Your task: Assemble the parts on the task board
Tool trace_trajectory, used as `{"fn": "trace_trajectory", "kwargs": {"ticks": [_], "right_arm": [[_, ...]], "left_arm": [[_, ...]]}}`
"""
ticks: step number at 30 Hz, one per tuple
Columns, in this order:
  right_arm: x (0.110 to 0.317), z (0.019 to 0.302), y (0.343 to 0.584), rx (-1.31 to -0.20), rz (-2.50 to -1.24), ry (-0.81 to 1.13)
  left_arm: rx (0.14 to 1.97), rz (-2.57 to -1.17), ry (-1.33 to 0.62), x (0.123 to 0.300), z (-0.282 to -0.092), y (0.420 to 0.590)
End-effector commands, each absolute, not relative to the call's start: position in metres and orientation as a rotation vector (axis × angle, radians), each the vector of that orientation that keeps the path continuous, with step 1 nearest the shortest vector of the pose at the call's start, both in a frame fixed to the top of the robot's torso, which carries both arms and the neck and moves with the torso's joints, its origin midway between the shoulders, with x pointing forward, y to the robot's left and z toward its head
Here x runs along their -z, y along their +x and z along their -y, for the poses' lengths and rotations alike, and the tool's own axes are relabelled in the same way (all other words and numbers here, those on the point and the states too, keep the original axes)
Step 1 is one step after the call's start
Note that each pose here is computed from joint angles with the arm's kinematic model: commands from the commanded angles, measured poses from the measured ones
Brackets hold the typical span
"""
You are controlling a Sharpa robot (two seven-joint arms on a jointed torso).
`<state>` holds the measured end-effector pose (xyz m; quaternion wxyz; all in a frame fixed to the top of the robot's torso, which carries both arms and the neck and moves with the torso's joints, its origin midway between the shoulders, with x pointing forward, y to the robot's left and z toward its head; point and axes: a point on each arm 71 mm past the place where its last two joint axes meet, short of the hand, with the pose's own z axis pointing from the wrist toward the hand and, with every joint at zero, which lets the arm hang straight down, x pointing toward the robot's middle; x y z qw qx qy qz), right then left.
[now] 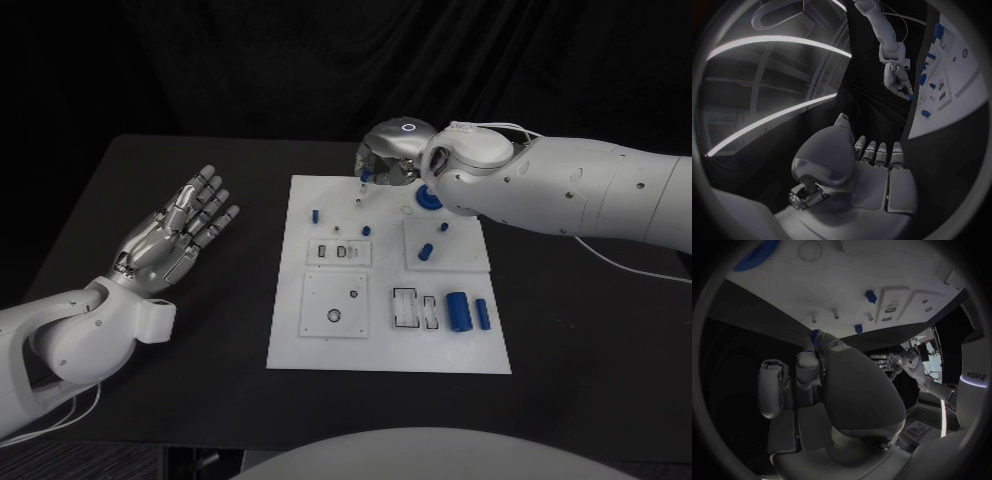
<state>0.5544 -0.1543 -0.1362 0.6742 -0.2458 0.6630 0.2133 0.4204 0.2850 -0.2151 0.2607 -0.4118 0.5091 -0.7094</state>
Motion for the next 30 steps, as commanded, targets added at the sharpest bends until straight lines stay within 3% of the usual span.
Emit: {"fn": "trace_trajectory", "kwargs": {"ticks": [1,30], "right_arm": [[0.1401,0.1553,0.5572,-0.458,-1.534,-0.549],[0.1488,0.156,0.5619,-0.424,-1.576,-0.536]], "left_arm": [[2.014,-1.201,-1.027,0.203,-0.287,0.4203],[2.018,-1.204,-1.05,0.2043,-0.2863,0.422]]}}
